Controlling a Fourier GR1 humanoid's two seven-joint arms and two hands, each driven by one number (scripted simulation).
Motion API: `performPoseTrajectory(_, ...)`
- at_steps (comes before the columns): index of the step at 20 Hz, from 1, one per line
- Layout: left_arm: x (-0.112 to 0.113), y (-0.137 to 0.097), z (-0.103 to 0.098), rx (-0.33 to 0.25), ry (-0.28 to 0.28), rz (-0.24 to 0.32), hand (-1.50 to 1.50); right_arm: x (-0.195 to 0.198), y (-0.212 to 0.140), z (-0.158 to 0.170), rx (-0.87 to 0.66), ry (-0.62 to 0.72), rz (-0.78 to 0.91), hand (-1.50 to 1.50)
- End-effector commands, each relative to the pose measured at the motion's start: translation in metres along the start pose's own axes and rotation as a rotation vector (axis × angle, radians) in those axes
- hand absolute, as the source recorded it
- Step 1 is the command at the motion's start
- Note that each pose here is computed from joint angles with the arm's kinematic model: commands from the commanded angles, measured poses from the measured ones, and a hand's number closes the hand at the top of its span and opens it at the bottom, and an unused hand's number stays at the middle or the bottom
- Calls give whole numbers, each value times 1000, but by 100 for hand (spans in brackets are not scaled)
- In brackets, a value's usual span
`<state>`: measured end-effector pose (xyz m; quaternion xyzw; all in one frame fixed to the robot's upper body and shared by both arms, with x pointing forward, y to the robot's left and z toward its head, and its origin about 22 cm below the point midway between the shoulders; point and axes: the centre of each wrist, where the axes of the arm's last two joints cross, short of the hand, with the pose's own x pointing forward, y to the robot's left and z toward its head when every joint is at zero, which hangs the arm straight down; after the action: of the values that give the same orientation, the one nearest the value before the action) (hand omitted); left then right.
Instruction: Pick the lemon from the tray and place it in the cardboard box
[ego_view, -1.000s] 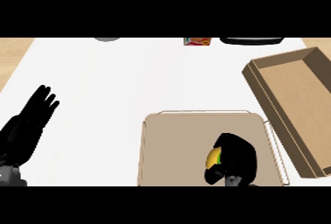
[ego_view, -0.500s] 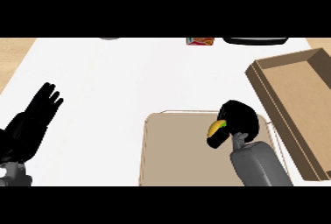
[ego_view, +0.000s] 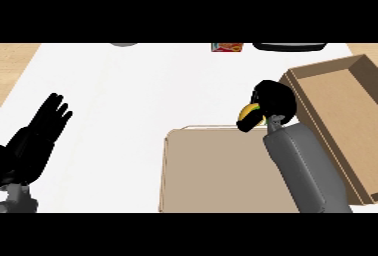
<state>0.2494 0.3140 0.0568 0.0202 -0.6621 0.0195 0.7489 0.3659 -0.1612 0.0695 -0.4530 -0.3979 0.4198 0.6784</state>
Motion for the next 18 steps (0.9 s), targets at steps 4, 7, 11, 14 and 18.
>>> performPoseTrajectory(4,8,-1,-8,25,1,-14,0,45,-62,40,-236,-89,-37,150)
performPoseTrajectory(7,-9,5,7,11,30,-10,0,54,-88,75,-348,-87,-74,150)
performPoseTrajectory(11,-9,24,7,25,22,-21,0,44,-141,79,-526,17,-120,150)
performPoseTrajectory(14,-5,7,4,7,2,-4,0,35,-163,80,-580,98,-124,150)
performPoseTrajectory(18,8,16,-8,22,1,-4,0,24,-187,79,-621,181,-121,150)
